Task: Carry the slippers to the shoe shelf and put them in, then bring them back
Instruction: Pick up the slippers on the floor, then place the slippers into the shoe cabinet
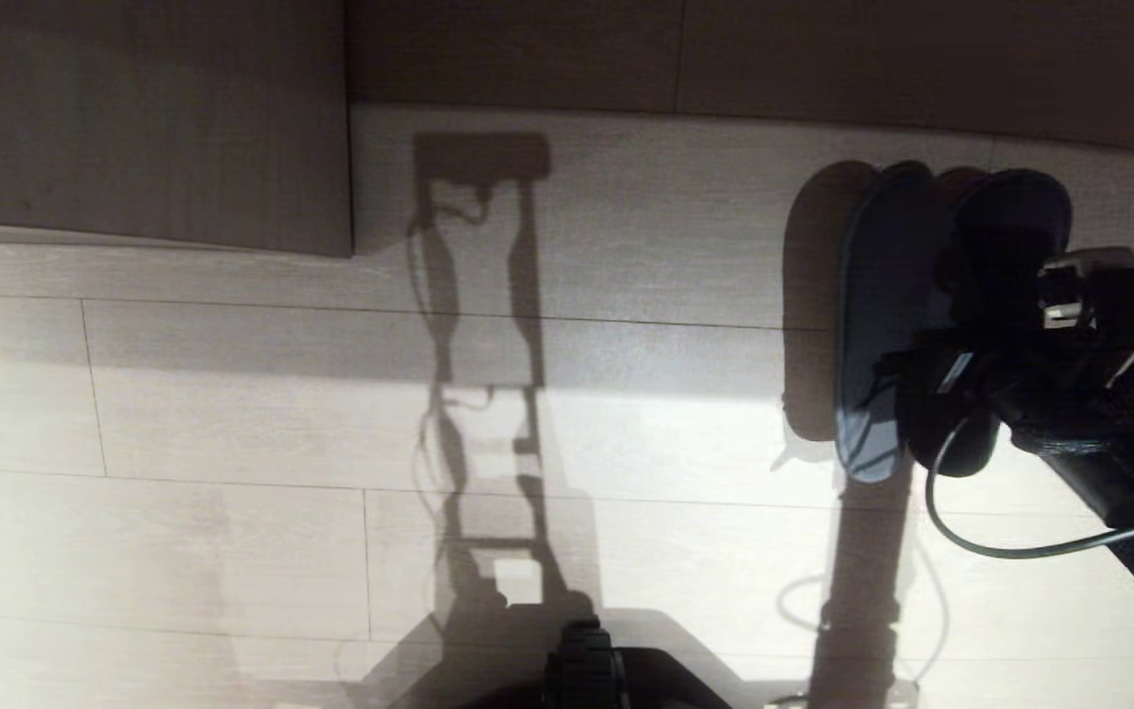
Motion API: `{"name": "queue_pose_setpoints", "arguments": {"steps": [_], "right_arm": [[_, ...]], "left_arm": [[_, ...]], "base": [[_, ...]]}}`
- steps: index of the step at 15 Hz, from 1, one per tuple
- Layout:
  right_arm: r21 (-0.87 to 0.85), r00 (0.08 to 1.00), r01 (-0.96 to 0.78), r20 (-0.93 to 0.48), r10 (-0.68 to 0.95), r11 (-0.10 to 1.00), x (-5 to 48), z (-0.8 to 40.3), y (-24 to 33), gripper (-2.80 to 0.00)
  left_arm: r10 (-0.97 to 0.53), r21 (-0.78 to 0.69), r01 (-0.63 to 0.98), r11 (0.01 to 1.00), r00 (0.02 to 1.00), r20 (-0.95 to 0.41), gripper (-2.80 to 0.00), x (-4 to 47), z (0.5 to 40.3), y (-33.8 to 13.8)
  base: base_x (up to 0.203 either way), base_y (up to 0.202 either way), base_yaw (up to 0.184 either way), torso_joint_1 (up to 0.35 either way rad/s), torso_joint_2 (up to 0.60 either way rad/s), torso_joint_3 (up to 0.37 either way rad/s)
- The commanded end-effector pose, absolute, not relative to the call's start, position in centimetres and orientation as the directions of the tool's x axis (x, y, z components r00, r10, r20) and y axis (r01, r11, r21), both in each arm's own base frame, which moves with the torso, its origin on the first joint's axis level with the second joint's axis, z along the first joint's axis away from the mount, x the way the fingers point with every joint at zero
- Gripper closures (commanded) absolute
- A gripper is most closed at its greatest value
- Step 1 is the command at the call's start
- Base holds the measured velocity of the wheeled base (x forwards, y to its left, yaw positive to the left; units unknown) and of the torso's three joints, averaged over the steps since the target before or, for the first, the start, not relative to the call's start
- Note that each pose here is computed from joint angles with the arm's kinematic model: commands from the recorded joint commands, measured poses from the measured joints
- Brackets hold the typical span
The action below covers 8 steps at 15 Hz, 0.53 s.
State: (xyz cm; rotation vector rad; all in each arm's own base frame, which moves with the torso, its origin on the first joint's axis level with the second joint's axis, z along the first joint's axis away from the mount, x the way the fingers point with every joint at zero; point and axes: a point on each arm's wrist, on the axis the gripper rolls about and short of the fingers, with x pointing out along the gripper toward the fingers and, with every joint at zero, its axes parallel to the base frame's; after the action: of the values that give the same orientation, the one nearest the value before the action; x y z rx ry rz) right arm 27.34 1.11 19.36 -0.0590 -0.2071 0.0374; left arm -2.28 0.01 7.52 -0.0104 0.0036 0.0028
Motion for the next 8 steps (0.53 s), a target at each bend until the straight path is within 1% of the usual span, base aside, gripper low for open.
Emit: {"name": "queue_pose_setpoints", "arguments": {"steps": [1, 3, 4, 6, 8], "right_arm": [[-0.064, 0.946, -0.03, 0.321, 0.049, 0.998, 22.2, 23.5, 1.0, 0.0], [-0.067, 0.931, -0.036, 0.36, 0.058, 0.997, 16.2, 25.8, 0.8, 0.0], [-0.069, 0.934, -0.04, 0.352, 0.062, 0.997, 13.8, 26.1, 0.7, 0.0], [-0.073, 0.943, -0.046, 0.325, 0.068, 0.996, 9.3, 26.1, 0.5, 0.0], [-0.078, 0.957, -0.052, 0.282, 0.072, 0.996, 4.7, 25.0, 0.3, 0.0]], "left_arm": [[0.003, -0.011, -0.003, 1.0, 1.0, -0.003, 0.0, -2.3, 7.5, 0.0], [0.003, -0.011, -0.003, 1.0, 1.0, -0.003, 0.0, -2.3, 7.5, 0.0], [0.003, -0.011, -0.003, 1.0, 1.0, -0.003, 0.0, -2.3, 7.5, 0.0], [0.003, -0.011, -0.003, 1.0, 1.0, -0.003, 0.0, -2.3, 7.5, 0.0], [0.003, -0.011, -0.003, 1.0, 1.0, -0.003, 0.0, -2.3, 7.5, 0.0]], "base": [[0.0, 0.0, 0.0, 0.0, 0.0, 0.0], [0.0, 0.0, 0.0, 0.0, 0.0, 0.0], [0.0, 0.0, 0.0, 0.0, 0.0, 0.0], [0.0, 0.0, 0.0, 0.0, 0.0, 0.0], [0.0, 0.0, 0.0, 0.0, 0.0, 0.0]]}}
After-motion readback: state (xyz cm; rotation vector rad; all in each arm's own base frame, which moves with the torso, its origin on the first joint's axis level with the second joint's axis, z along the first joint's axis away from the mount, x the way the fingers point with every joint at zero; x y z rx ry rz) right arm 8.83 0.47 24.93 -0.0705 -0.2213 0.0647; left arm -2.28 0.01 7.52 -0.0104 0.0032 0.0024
